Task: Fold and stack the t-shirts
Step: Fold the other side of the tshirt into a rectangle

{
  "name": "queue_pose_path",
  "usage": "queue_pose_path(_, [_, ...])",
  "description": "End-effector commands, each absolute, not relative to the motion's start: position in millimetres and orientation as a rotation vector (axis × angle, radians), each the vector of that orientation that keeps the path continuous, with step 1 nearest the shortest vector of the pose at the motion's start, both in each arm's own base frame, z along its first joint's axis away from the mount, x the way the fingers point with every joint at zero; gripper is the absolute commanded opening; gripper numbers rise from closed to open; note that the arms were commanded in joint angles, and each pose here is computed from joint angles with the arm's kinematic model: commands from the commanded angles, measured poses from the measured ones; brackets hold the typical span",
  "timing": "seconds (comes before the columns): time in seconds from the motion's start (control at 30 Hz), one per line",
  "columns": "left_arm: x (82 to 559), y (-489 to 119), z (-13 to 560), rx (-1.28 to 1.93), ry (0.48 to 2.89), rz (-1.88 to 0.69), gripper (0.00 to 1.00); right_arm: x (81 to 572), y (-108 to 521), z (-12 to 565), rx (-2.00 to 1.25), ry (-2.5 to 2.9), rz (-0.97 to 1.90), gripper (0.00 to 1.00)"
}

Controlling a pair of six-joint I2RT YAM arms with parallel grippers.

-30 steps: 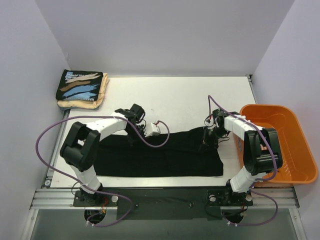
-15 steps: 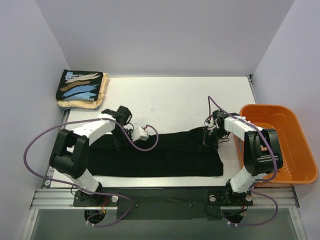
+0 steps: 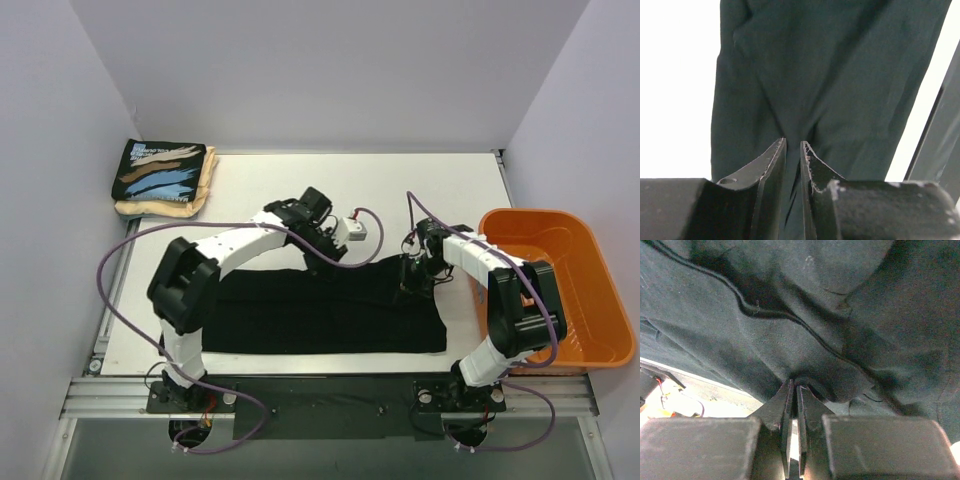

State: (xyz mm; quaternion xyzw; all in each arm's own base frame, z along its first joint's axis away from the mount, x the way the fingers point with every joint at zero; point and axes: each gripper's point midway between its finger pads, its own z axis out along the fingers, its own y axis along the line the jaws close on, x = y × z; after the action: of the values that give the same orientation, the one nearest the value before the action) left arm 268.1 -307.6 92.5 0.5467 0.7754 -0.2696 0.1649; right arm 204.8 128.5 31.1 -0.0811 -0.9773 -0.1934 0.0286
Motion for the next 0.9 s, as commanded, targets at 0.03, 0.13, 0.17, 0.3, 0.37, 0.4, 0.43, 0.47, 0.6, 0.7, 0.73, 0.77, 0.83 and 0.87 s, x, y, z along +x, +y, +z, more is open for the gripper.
queue_pose_path(0.03, [273.7,-384.9,91.4,1.312,2.272,-0.976,0.33,197.1,122.1,26.4,-0.324,-3.003,-0.527,0.00])
queue_pose_path(0.13, [270.0,-395.4,79.1,1.264,2.325,-0.985,0.35,195.9,116.5,34.2,-0.359,-3.045,-0.507,0.27])
queue_pose_path(0.17, [268.8,-394.4,75.3,1.252,2.340,-0.991,0.36,194.7,114.4,36.8,-0.387,-3.049,-0.501,0.39])
queue_pose_path(0.3, [274.9,-392.2,67.1,1.201,2.357,-0.939,0.41,200.3,95.9,55.8,-0.560,-3.138,-0.538,0.43])
queue_pose_path(0.37, [277.9,-394.2,67.8,1.198,2.343,-0.935,0.44,211.7,88.6,65.7,-0.632,-3.191,-0.590,0.43])
queue_pose_path(0.4, [279.8,-395.0,68.3,1.195,2.337,-0.930,0.45,216.9,87.4,70.3,-0.634,-3.221,-0.613,0.42])
queue_pose_path(0.43, [281.4,-397.6,70.7,1.158,2.349,-0.940,0.46,224.1,90.3,73.4,-0.624,-3.239,-0.654,0.41])
queue_pose_path(0.47, [282.8,-399.4,71.6,1.156,2.341,-0.944,0.48,227.5,93.0,73.9,-0.610,-3.243,-0.682,0.41])
queue_pose_path(0.6, [285.4,-401.8,61.4,1.146,2.364,-0.935,0.49,228.1,100.8,60.3,-0.591,-3.185,-0.676,0.40])
queue_pose_path(0.7, [278.8,-402.2,53.2,1.155,2.377,-0.957,0.49,221.0,100.6,46.8,-0.617,-3.138,-0.626,0.41])
queue_pose_path(0.73, [280.7,-403.8,53.3,1.145,2.370,-0.963,0.49,220.2,99.7,43.8,-0.617,-3.133,-0.613,0.44])
queue_pose_path(0.77, [279.3,-404.9,52.2,1.147,2.368,-0.972,0.48,219.5,96.0,37.3,-0.614,-3.132,-0.568,0.44])
queue_pose_path(0.83, [280.2,-408.1,54.3,1.148,2.350,-0.990,0.41,219.7,90.1,29.2,-0.612,-3.129,-0.509,0.44])
queue_pose_path(0.87, [278.7,-409.7,54.2,1.154,2.347,-0.997,0.38,221.1,90.0,27.6,-0.602,-3.132,-0.508,0.43])
